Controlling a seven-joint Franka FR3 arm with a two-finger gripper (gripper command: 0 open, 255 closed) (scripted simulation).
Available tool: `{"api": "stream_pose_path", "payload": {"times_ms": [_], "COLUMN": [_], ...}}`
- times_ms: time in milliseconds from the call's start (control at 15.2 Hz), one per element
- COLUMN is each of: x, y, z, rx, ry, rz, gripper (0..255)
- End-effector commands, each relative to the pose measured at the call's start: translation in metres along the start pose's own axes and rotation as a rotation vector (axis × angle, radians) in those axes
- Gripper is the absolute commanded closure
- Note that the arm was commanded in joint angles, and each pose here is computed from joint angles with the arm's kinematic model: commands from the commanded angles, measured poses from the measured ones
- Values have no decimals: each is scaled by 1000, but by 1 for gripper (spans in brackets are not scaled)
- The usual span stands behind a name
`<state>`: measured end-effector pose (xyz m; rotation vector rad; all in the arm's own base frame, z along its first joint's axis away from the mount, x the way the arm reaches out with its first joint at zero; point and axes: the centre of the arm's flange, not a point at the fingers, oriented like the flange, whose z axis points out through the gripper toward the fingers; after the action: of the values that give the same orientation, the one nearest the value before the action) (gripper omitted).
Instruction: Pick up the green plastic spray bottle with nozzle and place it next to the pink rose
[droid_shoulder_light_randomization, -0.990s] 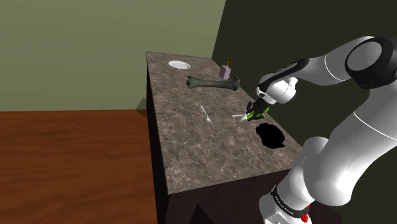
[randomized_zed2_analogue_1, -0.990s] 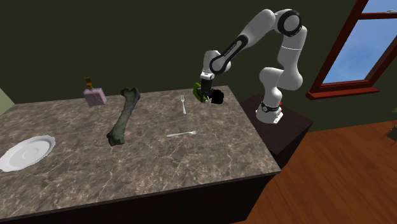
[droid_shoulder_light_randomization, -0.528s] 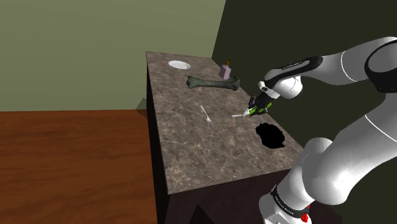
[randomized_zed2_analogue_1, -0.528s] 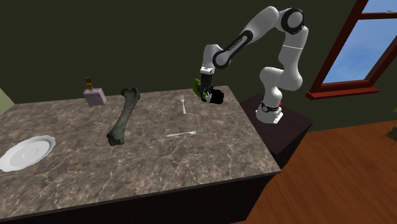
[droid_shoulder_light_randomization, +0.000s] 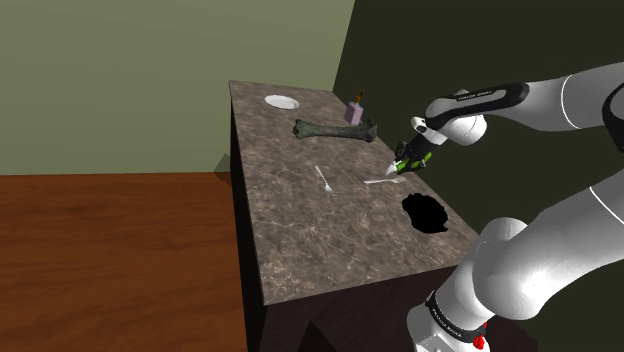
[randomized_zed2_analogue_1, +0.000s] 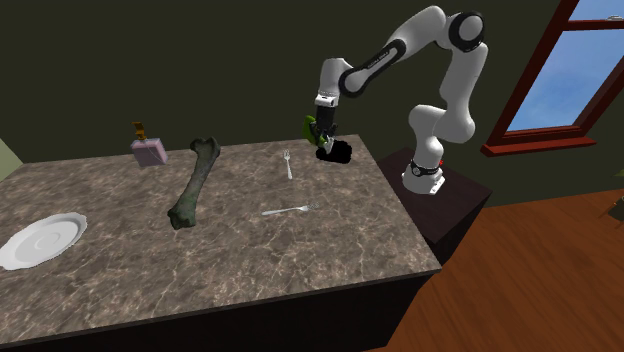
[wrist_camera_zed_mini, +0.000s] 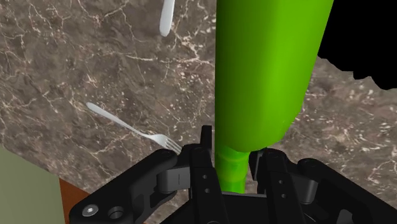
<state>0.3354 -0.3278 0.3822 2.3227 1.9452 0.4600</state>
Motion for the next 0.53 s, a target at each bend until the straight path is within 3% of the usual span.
{"api": "stream_pose_path", "payload": {"times_ms": [0, 264, 462], "x": [1, 4, -31], "y": [3, 8, 25], "z": [-11, -29, -31], "rx": [1, 1, 0], "ry": [-1, -1, -1], "rz": [0, 0, 0], "gripper": [255, 255, 255]}}
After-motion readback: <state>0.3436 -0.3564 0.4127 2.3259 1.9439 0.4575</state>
